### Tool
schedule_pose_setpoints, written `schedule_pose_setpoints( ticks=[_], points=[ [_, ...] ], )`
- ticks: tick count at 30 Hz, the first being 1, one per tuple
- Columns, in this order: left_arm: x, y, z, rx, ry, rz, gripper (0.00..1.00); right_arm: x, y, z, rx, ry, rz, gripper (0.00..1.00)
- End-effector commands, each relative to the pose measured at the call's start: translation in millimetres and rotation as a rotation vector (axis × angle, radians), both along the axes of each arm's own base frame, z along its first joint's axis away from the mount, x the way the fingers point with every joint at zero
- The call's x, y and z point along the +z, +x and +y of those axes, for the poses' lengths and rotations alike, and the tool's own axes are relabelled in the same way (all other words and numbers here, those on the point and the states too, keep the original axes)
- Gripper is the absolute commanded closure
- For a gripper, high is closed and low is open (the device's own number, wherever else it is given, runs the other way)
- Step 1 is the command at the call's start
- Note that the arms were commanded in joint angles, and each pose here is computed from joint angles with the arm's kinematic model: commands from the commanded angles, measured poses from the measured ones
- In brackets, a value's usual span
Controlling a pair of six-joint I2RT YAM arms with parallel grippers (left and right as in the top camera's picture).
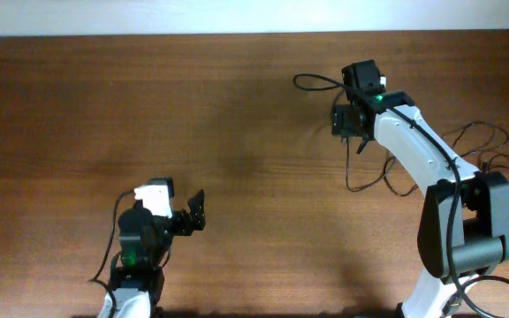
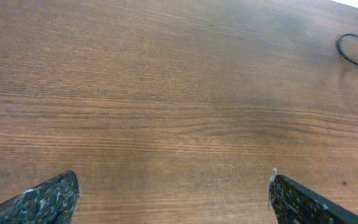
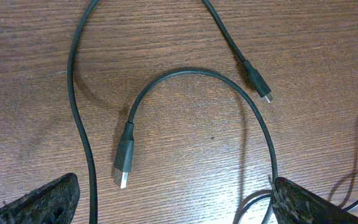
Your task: Untangle cables
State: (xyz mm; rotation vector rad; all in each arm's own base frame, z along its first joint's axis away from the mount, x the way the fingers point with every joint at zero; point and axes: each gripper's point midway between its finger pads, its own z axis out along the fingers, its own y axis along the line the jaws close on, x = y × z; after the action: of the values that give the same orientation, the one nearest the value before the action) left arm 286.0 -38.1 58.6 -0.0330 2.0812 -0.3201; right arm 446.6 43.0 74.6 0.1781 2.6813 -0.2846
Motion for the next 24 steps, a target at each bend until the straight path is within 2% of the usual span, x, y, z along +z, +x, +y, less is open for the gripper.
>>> schedule_pose_setpoints(
  ticks=[1,8,11,19,24],
  points=[
    [-2.3,-14.9,-1.8,-0.031,0.036,-0.043,0.01,0.3,2.1,-4.3,-0.016,-0.005,-0.005,0.02],
    [-10.8,-48.3,2.6,-0.058,0.126,0.027,0.01,0.3,2.1,-4.3,-0.016,-0.005,-0.005,0.02],
    [28.7,-40.0,2.2,-0.05,0.131,-0.15,0.01,0.3,2.1,-4.3,-0.015,-0.005,-0.004,0.02],
    [97.4,-42.4,3.7,-0.039,0.194,-0.464,0.01,0.3,2.1,-4.3,-0.015,-0.005,-0.004,0.02],
    [100.6,-42.6,7.0,-0.019,0.2,-0.477,0.01,0.3,2.1,-4.3,-0.015,-0.005,-0.004,0.02]
  ],
)
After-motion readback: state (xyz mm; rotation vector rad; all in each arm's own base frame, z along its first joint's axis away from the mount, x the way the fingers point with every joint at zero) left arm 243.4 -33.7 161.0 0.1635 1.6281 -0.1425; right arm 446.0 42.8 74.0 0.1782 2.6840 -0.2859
